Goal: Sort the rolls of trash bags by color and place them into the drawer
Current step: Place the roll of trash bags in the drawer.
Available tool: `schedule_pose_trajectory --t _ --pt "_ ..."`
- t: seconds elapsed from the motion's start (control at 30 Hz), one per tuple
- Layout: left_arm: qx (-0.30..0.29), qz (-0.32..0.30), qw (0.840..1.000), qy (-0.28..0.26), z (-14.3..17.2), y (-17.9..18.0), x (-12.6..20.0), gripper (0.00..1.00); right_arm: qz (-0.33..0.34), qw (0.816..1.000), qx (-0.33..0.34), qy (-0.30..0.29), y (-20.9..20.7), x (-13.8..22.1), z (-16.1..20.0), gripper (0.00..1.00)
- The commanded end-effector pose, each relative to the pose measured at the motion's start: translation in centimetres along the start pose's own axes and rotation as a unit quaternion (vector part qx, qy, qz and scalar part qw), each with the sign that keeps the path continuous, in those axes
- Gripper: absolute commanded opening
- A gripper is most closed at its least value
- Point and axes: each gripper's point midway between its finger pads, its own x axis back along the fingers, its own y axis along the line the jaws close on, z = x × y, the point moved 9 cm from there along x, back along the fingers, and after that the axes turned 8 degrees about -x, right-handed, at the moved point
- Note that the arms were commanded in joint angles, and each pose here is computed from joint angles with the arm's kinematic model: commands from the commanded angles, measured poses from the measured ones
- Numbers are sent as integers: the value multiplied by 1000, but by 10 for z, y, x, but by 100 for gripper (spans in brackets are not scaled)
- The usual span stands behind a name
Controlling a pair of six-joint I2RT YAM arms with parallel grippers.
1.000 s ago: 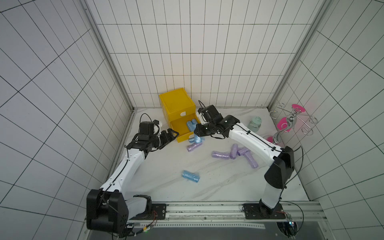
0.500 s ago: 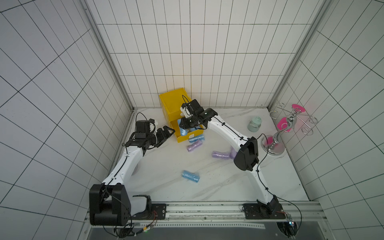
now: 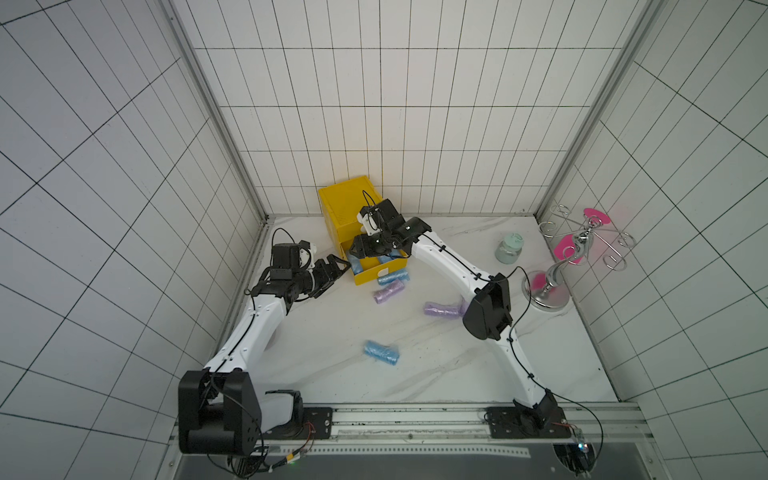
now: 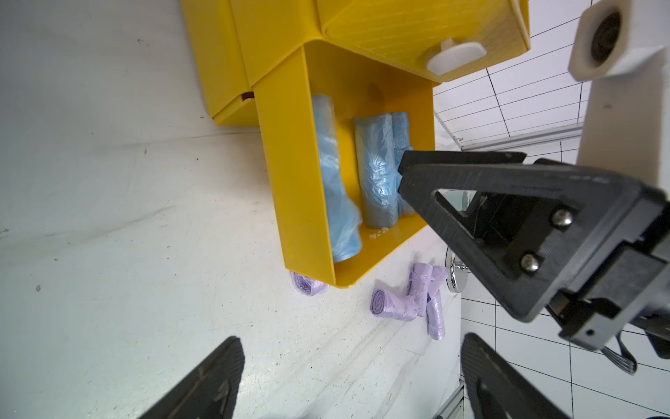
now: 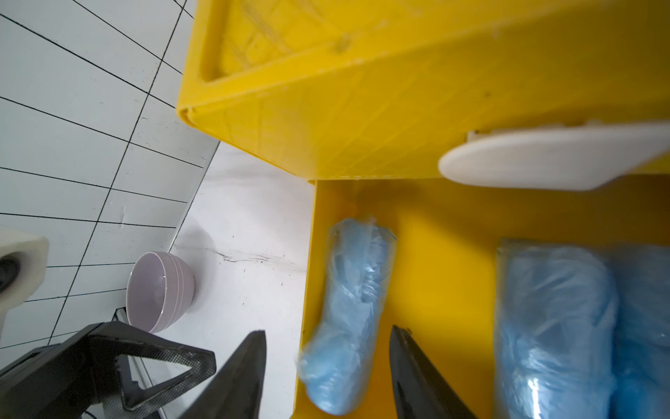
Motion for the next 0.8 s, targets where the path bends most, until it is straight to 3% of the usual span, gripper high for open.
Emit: schedule_pose_trajectory --t 0.0,0.2,0.37,0.57,0.77 --pt "-6 7 1000 -5 3 -3 6 93 -24 999 10 -30 17 26 -13 58" --pt "-4 8 1000 -2 10 -2 9 92 -28 999 28 -32 31 61 -6 57" --pt "5 2 1000 8 25 5 9 92 -13 998 58 -13 36 83 21 56" --pt "33 -7 999 24 49 23 4 92 15 996 81 31 29 86 71 53" --pt "62 -16 997 38 69 40 -1 91 50 987 115 101 21 71 139 60"
